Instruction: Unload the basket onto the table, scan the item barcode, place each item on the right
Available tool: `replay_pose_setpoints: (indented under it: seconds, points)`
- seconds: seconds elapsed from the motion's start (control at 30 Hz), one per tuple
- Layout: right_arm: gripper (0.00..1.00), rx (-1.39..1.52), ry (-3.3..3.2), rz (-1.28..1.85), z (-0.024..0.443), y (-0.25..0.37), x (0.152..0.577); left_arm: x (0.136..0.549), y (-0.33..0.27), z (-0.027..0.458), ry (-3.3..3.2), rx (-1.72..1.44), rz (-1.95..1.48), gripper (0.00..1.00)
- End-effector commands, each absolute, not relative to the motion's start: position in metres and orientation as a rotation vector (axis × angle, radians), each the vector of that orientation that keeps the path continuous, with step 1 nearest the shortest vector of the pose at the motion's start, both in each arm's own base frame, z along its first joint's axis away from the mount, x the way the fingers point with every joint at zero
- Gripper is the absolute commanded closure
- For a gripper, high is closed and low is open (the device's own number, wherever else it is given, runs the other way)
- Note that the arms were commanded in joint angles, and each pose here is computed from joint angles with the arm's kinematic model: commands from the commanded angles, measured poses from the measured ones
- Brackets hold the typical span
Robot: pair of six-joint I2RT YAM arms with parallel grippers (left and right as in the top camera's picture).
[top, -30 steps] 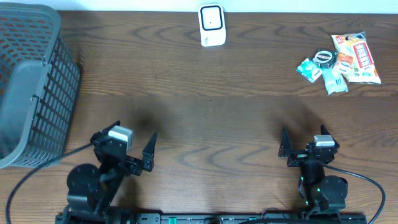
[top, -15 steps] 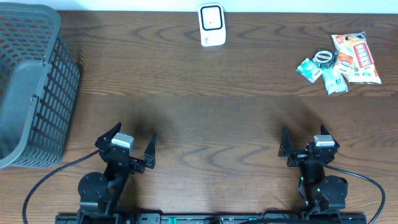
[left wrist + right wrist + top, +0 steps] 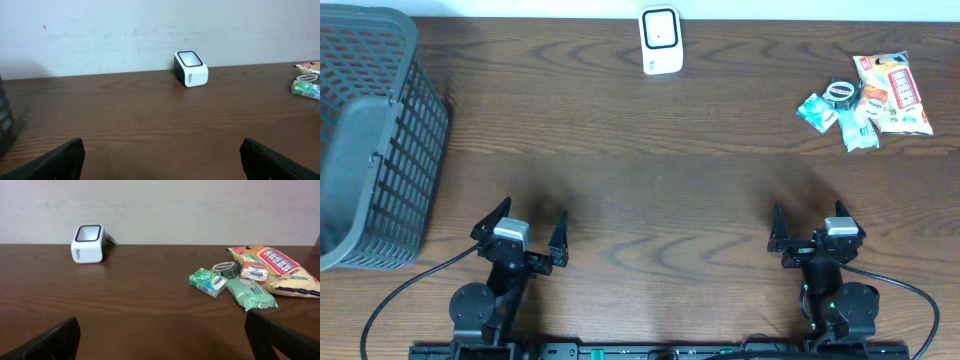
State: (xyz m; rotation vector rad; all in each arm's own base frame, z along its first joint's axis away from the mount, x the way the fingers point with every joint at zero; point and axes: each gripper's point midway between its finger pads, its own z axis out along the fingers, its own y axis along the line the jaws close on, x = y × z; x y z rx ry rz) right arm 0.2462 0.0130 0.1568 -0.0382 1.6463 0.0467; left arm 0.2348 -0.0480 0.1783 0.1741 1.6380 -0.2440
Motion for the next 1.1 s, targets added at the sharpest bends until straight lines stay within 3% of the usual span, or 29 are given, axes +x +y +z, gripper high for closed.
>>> replay_pose_setpoints:
  seconds: [0.0,1.07]
  points:
    - [0.01,-0.038,1.646,0.040,0.156,0.012,0.246,0.237,-0.040,0.179,1.630,0.128,-0.221,0.03]
    - [0.01,-0.037,1.646,0.040,0.156,0.012,0.246,0.244,-0.015,0.139,1.718,-0.027,-0.133,0.02]
